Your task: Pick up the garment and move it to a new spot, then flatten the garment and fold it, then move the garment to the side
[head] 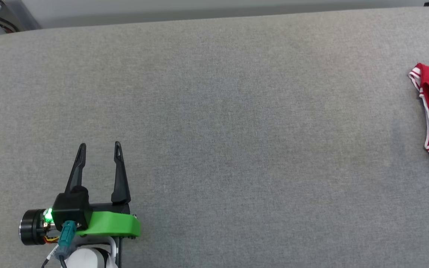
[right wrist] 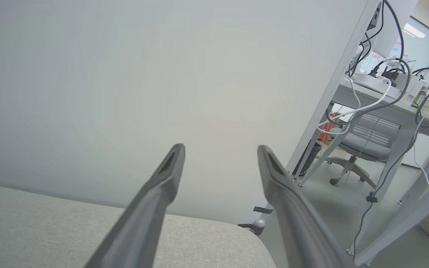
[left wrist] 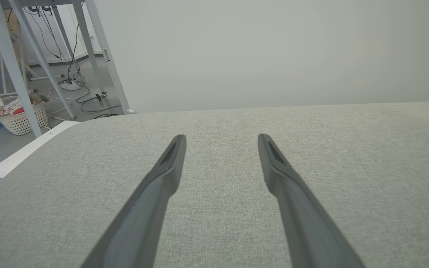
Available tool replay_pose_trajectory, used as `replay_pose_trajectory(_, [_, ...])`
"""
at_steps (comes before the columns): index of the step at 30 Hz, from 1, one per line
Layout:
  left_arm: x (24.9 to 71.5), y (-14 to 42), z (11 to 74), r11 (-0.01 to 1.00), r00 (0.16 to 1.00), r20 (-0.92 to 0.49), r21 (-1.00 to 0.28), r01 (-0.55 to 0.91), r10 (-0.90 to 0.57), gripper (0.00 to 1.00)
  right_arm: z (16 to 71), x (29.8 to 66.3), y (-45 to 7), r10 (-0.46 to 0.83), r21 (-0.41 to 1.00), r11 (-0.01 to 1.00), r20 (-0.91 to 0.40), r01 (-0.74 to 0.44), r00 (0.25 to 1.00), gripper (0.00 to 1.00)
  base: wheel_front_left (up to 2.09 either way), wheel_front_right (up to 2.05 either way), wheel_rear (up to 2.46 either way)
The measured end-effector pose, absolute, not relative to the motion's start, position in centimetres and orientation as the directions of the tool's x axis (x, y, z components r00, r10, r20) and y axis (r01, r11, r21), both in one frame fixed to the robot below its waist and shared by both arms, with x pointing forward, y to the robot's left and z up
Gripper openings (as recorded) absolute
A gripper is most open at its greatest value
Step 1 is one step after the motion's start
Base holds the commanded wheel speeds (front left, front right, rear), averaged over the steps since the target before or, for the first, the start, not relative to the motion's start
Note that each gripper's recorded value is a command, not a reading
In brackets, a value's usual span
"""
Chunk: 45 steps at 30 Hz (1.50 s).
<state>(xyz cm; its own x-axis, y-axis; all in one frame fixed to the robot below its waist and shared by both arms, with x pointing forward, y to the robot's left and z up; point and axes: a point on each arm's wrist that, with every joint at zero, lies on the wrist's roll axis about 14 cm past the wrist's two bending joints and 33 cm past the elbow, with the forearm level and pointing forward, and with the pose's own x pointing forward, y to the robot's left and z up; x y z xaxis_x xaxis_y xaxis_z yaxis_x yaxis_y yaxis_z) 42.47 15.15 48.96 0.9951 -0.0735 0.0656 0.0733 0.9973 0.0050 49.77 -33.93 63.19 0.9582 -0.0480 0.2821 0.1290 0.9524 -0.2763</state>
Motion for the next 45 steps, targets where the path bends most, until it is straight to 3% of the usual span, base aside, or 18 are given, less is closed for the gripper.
replay_pose_trajectory(6, [40.8, 16.0, 50.5, 0.999, 0.994, 0.096, 0.004, 0.045, -0.045, 1.00, 64.9, 46.7, -26.0, 0.068, -0.183, 0.983, 0.414, 0.010, 0.908, 1.00, 0.00, 0.00, 0.00])
replay_pose_trajectory(15, [38.6, 17.6, 51.3, 1.000, 0.995, 0.104, 0.010, 0.002, -0.003, 1.00, 58.9, 43.1, -19.2, 0.143, -0.037, 0.990, 0.306, -0.138, 0.941, 1.00, 0.00, 0.00, 0.00])
replay_pose_trajectory(33, [35.3, 18.8, 51.8, 1.000, 0.993, 0.115, -0.021, -0.017, 0.020, 1.00, 53.2, 36.2, -17.0, 0.104, 0.130, 0.983, 0.169, -0.127, 0.980, 1.00, 0.00, 0.00, 0.00])
replay_pose_trajectory(45, [34.9, 18.4, 51.7, 0.999, 0.994, 0.111, -0.032, -0.002, 0.005, 1.00, 52.5, 34.7, -17.6, 0.080, 0.139, 0.985, 0.146, -0.100, 0.986, 1.00, 0.00, 0.00, 0.00])
